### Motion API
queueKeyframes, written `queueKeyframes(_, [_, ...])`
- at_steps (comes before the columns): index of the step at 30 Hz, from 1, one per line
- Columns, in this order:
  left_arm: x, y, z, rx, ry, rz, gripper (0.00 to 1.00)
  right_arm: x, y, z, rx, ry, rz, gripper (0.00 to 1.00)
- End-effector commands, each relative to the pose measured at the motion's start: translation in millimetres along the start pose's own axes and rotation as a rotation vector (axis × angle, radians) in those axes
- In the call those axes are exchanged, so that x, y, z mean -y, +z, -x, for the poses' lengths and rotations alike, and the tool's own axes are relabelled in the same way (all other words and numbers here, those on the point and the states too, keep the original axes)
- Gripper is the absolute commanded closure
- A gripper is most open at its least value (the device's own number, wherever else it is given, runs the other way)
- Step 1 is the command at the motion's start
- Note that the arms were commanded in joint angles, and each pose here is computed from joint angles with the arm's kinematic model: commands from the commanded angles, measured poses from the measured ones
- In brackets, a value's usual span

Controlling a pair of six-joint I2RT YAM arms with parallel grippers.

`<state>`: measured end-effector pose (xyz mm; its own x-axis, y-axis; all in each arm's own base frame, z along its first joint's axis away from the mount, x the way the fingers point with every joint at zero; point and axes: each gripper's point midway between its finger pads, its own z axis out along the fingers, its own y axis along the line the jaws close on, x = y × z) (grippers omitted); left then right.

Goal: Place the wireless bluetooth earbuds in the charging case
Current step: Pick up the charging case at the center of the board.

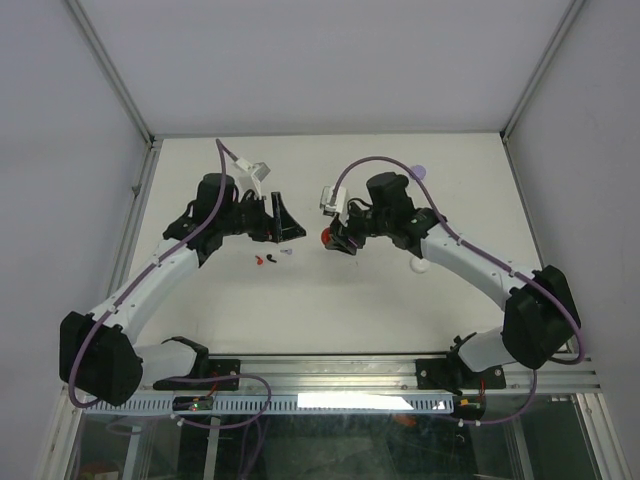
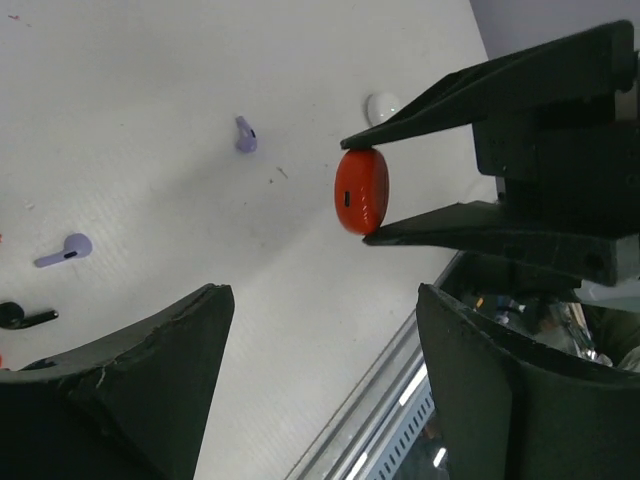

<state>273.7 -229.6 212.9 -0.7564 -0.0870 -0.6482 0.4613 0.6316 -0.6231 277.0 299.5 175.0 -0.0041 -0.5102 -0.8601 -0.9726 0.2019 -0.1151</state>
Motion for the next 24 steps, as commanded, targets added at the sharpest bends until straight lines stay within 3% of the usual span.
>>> queueKeyframes(1, [28,4,5,0.004,-0.007,-0.158,0.25,-12,-8,47,0.083,-0.206,0.037,0.60])
queueKeyframes(14, [40,17,-14,-0.097,-0.036,-0.263,0.50,-47,9,73,0.090,-0.376,0.121,0.58])
queueKeyframes(19, [41,20,-20,-0.132,-0.058,-0.300,0.64,-50,11,75,0.094,-0.396,0.126,0.58])
queueKeyframes(24, [47,17,-24,-0.150,-0.068,-0.339,0.63,-46,11,72,0.085,-0.413,0.106,0.58])
